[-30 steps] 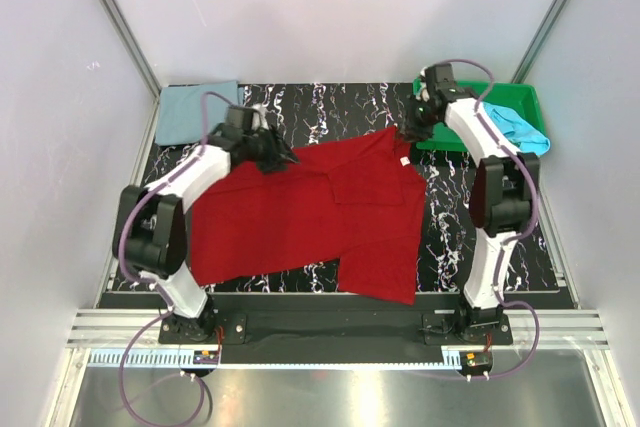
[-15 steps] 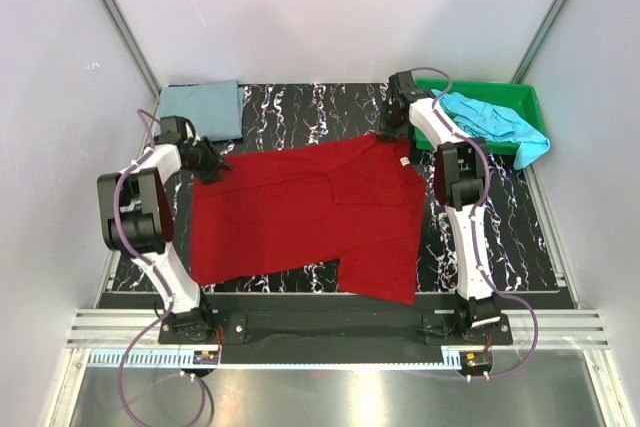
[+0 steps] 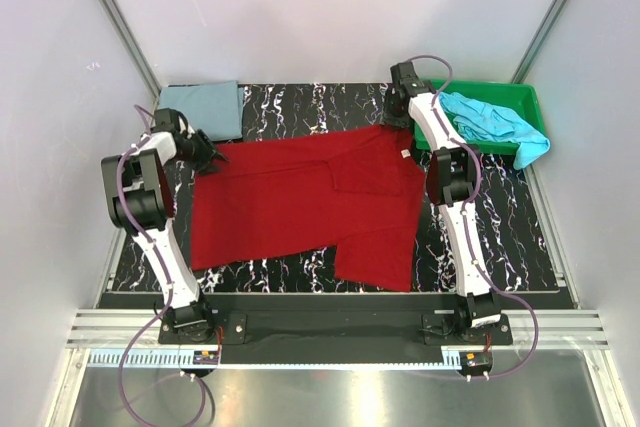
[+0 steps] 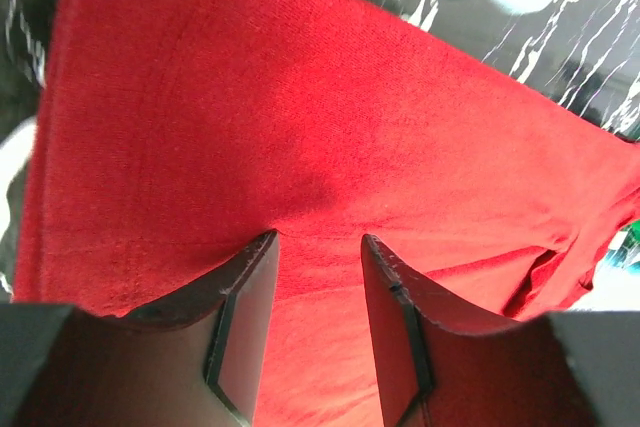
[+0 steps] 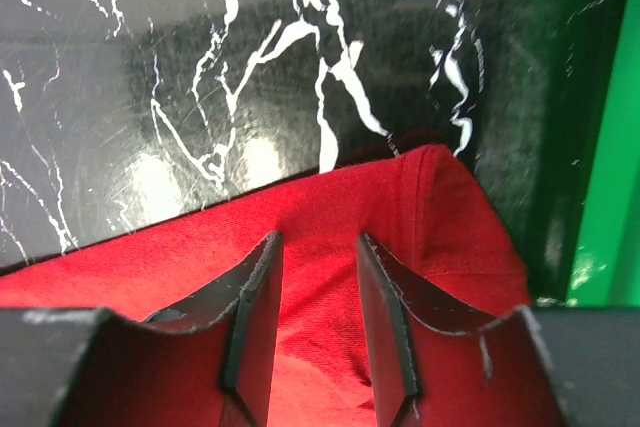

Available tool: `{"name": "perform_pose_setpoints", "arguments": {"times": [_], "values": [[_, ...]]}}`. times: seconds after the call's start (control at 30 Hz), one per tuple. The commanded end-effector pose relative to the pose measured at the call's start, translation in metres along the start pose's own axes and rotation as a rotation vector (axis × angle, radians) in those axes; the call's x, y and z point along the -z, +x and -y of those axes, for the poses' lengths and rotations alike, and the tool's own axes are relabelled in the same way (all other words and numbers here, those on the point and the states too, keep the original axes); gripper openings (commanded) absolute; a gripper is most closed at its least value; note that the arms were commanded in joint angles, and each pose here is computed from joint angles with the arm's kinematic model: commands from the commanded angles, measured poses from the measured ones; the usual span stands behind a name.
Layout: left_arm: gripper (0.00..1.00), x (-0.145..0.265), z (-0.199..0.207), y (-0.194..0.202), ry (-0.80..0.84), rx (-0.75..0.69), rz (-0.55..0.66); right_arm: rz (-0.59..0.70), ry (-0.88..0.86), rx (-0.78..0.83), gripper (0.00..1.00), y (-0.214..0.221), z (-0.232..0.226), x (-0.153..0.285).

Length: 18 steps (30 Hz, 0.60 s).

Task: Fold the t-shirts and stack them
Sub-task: Fold the tshirt

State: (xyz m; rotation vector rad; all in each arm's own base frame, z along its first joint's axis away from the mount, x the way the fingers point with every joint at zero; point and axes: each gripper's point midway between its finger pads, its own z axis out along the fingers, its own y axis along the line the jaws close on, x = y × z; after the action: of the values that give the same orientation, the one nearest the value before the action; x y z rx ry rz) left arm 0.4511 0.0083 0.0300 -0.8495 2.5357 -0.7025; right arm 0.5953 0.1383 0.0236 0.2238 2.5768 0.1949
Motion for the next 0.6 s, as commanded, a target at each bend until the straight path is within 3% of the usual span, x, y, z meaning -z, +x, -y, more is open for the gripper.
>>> {"name": "perform_pose_setpoints", "arguments": {"times": [0.0, 0.17, 0.27, 0.47, 0.57], "values": [[0.47, 0.007, 0.001, -0.017, -0.013, -0.037, 0.038, -0.021, 0.074, 0.036, 0.44, 0.002, 0.03, -0.009], [0.51, 0.064, 0.027, -0.017, -0.007, -0.102, 0.151, 0.047, 0.005, 0.041, 0.47, -0.025, 0.004, 0.035], [0.55, 0.103, 0.041, 0.004, -0.011, -0.149, 0.216, 0.091, -0.005, 0.052, 0.51, -0.038, -0.009, 0.073], [0.59, 0.145, 0.05, 0.077, 0.026, -0.183, 0.257, 0.105, 0.012, 0.058, 0.55, -0.037, -0.02, 0.151], [0.59, 0.144, 0.036, 0.116, 0.007, -0.16, 0.243, 0.038, 0.006, 0.052, 0.56, -0.011, -0.025, 0.185]]}}
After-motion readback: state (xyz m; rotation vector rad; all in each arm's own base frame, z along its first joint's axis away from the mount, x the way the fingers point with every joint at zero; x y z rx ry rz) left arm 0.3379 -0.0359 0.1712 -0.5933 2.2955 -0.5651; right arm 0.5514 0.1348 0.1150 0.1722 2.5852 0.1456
